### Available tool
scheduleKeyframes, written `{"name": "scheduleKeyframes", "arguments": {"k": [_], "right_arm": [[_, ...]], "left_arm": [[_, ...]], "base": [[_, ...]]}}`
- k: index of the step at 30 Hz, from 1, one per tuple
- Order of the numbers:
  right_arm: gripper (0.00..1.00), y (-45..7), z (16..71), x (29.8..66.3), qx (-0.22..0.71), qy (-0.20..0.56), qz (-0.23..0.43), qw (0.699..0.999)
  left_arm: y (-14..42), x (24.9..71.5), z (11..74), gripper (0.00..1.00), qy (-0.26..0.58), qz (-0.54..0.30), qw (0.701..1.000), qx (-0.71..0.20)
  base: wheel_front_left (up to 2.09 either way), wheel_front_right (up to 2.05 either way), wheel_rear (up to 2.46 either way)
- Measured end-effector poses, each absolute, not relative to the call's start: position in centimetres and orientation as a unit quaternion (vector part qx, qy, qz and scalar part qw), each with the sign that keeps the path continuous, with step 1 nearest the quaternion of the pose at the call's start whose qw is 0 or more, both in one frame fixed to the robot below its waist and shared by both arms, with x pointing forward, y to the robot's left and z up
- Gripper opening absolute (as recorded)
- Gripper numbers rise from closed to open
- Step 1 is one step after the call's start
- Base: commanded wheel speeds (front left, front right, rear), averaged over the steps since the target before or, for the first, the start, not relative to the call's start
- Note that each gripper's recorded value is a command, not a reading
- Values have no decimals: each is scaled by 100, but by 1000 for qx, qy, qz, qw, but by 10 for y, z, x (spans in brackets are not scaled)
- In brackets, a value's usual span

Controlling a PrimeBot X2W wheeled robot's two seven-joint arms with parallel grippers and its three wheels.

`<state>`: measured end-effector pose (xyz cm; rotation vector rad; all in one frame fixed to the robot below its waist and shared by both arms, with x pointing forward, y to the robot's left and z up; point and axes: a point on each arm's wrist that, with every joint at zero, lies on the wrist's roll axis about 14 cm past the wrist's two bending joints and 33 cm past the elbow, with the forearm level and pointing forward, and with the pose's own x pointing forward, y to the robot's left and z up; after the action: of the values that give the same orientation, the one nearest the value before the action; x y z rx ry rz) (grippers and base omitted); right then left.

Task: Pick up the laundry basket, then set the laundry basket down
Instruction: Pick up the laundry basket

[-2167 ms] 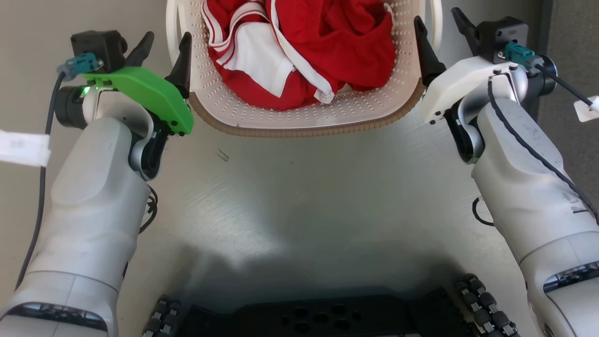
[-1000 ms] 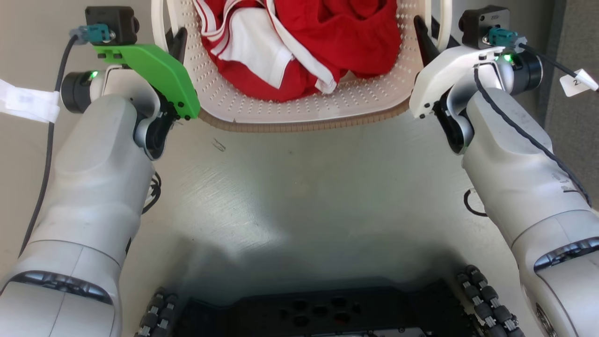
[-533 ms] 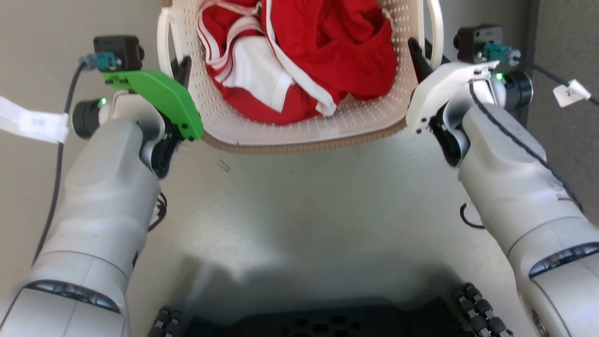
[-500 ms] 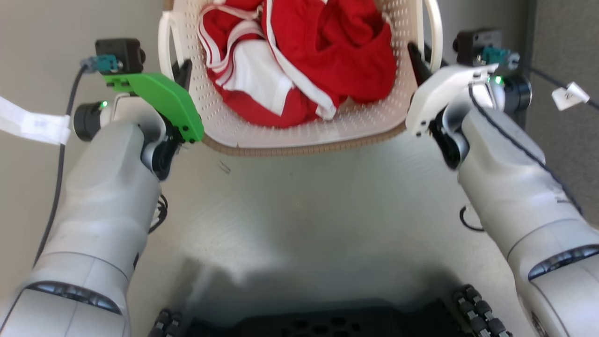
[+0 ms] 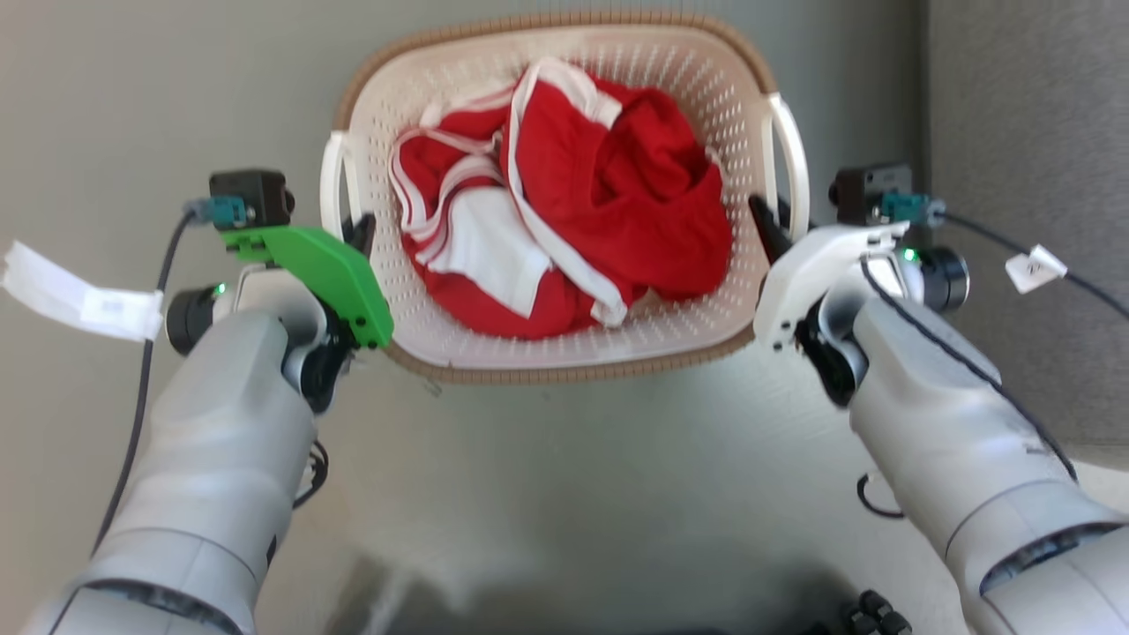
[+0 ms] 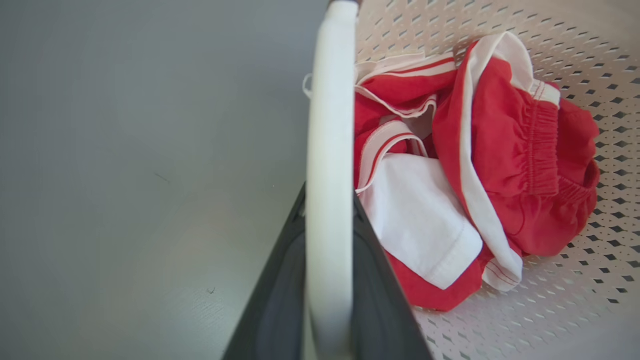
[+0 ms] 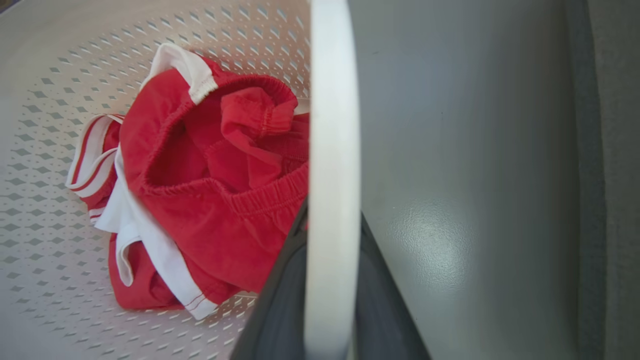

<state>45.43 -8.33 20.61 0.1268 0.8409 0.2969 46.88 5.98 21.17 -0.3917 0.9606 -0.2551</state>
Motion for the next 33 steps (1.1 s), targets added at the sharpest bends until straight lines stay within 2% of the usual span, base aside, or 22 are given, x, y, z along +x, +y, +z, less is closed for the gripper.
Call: {"name": "scheduleKeyframes", "arguments": {"k": [33], "right_arm": [[0,-83,289,347,100,440,133,883]], "left_arm": [[57,378,299,0,474,-123,850,-191]], "base": [[0,0,0]]}}
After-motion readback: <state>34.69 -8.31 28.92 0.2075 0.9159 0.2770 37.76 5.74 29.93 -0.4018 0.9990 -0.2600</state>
